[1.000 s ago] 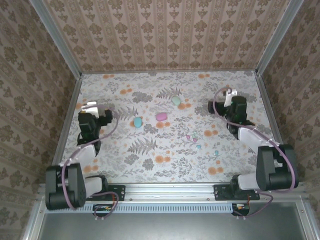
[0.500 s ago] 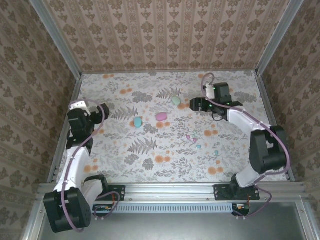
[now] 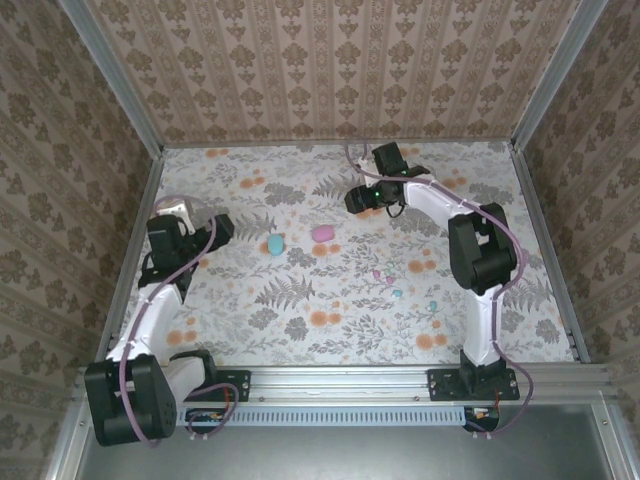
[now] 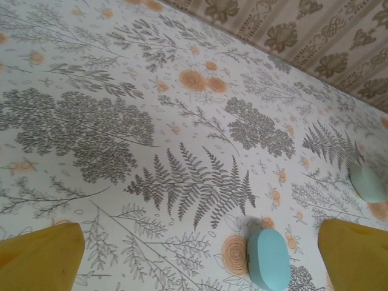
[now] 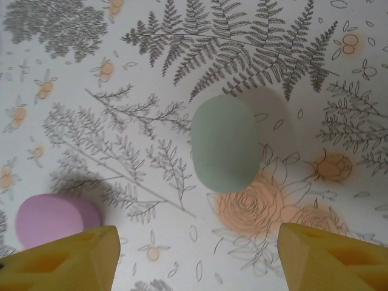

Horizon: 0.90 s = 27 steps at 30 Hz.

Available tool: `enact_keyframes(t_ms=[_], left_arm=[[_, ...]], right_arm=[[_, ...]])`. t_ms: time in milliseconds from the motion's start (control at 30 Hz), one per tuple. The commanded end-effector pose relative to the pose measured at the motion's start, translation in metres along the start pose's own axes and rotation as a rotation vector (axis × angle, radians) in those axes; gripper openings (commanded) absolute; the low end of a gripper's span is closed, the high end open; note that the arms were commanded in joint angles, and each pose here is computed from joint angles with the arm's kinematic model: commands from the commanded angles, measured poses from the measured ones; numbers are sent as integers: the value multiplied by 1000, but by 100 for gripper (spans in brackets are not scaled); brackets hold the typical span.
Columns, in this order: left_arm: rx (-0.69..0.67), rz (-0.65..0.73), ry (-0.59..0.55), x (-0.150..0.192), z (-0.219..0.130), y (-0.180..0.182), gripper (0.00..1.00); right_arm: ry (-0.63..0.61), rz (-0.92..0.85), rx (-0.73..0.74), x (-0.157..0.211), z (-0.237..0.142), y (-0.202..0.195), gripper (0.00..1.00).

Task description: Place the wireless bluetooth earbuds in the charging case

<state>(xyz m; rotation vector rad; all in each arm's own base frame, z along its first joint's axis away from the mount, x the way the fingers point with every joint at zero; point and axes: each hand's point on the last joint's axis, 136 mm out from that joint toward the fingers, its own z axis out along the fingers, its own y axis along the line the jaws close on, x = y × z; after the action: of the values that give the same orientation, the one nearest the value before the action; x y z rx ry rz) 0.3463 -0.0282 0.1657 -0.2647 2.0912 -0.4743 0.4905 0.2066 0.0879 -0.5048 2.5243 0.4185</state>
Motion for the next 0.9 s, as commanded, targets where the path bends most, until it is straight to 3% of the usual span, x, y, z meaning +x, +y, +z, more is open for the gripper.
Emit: enact_keyframes(t_ms=[0, 267, 867], left_arm=[[65, 41, -13, -21, -1, -23, 100], [66, 67, -3, -24, 2, -28, 100], [77, 93, 23, -26, 12, -35, 100]], right_arm=[[132, -113, 50, 14, 11, -9, 68], [185, -222, 50, 10, 33, -12, 69], [260, -283, 50, 3, 57, -6, 69]])
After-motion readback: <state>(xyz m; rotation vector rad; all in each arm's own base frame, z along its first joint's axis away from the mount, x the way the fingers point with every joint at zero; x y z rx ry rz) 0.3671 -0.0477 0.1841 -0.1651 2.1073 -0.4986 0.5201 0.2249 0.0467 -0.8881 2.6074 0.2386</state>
